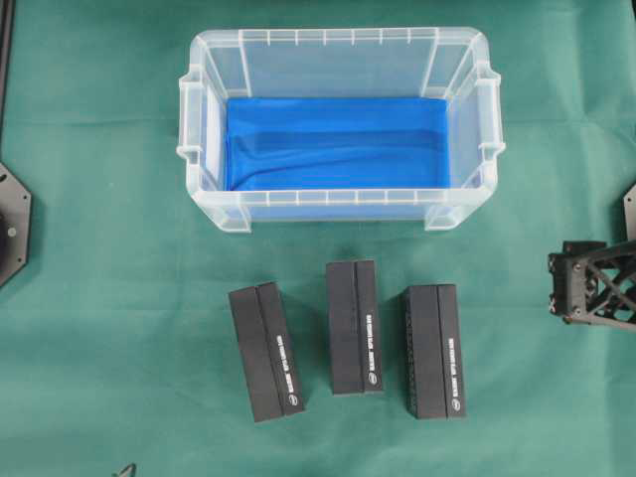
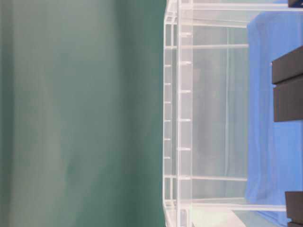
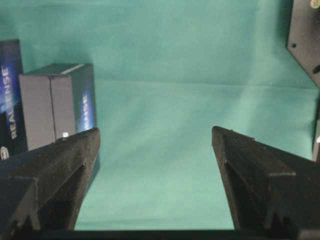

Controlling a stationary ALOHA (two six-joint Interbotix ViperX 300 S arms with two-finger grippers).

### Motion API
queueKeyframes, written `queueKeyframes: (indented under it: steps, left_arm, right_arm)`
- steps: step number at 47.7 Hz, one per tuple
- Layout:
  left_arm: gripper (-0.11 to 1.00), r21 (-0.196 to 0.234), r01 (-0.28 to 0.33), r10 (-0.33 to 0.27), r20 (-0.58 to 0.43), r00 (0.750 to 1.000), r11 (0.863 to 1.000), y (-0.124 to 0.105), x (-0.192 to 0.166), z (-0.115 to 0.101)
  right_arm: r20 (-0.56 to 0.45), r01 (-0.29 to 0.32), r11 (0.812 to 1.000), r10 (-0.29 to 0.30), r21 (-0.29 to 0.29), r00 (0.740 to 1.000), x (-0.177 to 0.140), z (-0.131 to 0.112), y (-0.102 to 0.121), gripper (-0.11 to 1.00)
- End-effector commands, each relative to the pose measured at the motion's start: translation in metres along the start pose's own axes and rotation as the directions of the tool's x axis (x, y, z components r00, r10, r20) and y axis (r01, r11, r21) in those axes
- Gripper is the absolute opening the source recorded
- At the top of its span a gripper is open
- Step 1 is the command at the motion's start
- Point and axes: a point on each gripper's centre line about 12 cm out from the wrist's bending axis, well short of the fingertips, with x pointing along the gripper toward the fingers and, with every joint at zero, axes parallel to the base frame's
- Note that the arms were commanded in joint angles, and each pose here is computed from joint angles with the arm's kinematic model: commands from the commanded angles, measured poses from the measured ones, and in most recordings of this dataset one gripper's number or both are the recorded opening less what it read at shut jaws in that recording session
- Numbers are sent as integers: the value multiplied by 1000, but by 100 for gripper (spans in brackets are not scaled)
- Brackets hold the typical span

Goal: Take the box out of the case with the right arm.
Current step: 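Open the right gripper and withdraw it to the right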

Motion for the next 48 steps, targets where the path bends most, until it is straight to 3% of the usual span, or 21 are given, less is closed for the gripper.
queueKeyframes:
  steps: [1,9,17,34,48]
  left_arm:
    - [0,1,-2,2,5,1000,1000,0,-1,2]
    - [0,0,-2,2,5,1000,1000,0,-1,2]
    - [0,0,-2,2,5,1000,1000,0,-1,2]
    - [0,1,-2,2,5,1000,1000,0,-1,2]
    - [0,0,-2,2,5,1000,1000,0,-1,2]
  right_arm:
    - [-11,-22,1000,22,5,1000,-6,3,-1,88]
    - [2,-17,999,17,28,1000,-3,12,2,87]
    - [19,-18,999,17,34,1000,1,37,1,87]
    - [33,-15,1000,15,7,999,10,94,-4,87]
    - [42,-43,998,44,-42,998,20,123,5,87]
